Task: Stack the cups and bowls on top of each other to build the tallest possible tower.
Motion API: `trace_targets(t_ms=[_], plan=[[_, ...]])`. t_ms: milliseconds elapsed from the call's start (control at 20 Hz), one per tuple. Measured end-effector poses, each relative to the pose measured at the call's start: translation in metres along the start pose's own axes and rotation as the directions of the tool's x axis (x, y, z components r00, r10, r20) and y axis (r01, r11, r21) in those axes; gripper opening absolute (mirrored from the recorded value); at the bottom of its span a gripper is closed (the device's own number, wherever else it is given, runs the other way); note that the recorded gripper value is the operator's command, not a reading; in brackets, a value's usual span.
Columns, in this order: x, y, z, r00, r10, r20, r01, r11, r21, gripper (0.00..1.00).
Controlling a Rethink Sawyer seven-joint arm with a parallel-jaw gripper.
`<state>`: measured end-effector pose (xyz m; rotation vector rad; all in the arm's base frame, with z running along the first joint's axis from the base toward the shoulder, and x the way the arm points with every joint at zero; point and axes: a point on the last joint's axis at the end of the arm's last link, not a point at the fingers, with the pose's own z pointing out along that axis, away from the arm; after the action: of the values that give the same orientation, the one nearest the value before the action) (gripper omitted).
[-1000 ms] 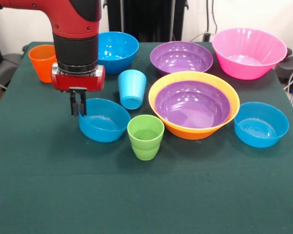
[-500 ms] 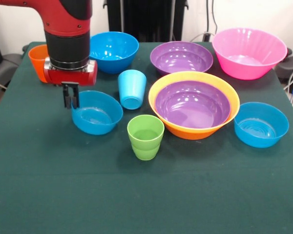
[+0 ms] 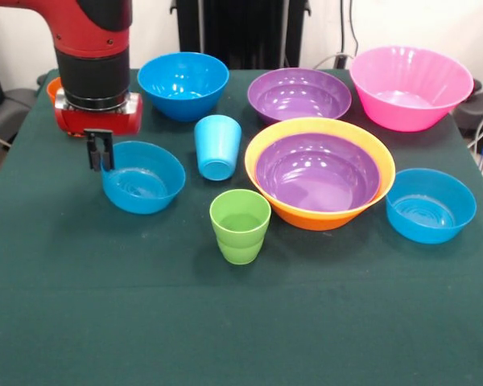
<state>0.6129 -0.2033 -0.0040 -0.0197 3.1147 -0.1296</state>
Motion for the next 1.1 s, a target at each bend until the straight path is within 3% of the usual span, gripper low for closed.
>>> trace_targets(t_ms=[350,700,1100], plan=[[0.002,-0.023,0.002,0.9987,-0.048,0.014,0.048,0.9988,0.004,0.0],[-0.008,-0.049,0.001,0.9934,-0.107,0.042,0.106,0.9942,0.017,0.0],[-0.017,-0.054,0.005,0.9908,-0.123,0.056,0.122,0.9922,0.021,0.0]])
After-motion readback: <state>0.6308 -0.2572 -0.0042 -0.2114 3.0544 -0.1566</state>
